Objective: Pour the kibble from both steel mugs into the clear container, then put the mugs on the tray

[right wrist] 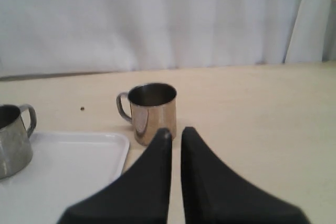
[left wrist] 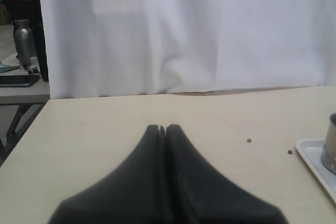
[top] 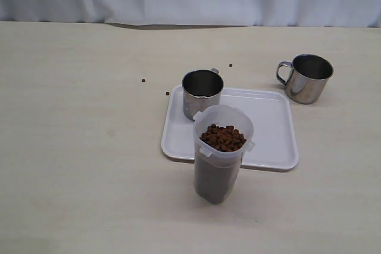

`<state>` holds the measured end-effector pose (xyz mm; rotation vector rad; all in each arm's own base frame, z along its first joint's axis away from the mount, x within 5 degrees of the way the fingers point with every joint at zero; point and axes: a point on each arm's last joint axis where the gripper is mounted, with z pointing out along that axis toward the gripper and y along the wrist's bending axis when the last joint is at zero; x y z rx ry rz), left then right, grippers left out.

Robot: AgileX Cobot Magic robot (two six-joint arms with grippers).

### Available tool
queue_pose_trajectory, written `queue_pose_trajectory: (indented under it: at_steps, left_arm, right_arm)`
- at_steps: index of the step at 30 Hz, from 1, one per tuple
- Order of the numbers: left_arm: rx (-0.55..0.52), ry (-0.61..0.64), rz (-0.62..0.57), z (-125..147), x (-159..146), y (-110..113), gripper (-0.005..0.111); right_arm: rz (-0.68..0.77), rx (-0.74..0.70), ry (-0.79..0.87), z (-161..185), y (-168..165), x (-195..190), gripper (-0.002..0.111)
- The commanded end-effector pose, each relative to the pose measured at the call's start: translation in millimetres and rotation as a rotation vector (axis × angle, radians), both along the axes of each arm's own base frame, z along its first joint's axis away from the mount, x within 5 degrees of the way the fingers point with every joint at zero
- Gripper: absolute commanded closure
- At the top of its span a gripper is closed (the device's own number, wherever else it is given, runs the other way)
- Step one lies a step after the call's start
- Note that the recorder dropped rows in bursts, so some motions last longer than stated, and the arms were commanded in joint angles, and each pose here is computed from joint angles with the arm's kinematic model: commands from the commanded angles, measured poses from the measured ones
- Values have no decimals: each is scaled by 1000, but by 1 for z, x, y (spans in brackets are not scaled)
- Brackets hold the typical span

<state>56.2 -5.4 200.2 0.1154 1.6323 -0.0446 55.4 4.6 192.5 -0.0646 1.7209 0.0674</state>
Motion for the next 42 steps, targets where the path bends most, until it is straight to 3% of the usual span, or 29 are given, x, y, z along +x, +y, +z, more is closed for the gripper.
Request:
queue_pose_trajectory:
  at_steps: [1,11,15,19,21,25,28,31,34,36,42]
  left_arm:
    - [-2,-17,0,1,0,0,107]
    - [-2,-13,0,0,0,0,107]
    - [-2,-13,0,0,0,0,107]
    - [-2,-13,0,0,0,0,107]
    - [-2,-13,0,0,0,0,107]
    - [-2,-13,0,0,0,0,107]
    - [-2,-13,0,0,0,0,107]
    - [-2,-13,0,0,0,0,107]
    - [-2,-16,0,1,0,0,107]
    - [-2,-16,0,1,0,0,107]
    - [-2,-16,0,1,0,0,107]
  right_arm:
    - [1,-8,-196,17,0,1,103]
    - [1,17,-326,29,0,0,103]
    - [0,150,-572,51,-2,-7,103]
    - [-13,81,-793,68,-3,-16,103]
    - [-29,32,-824,72,-3,-11,103]
    - [-38,-41,-608,58,2,43,103]
    - [35,-1,-171,15,14,124,103]
    - [110,-33,43,-35,25,192,103]
    - [103,-25,175,-72,27,218,103]
    - [93,-47,168,-86,26,224,103]
    - [126,-52,143,-86,29,226,103]
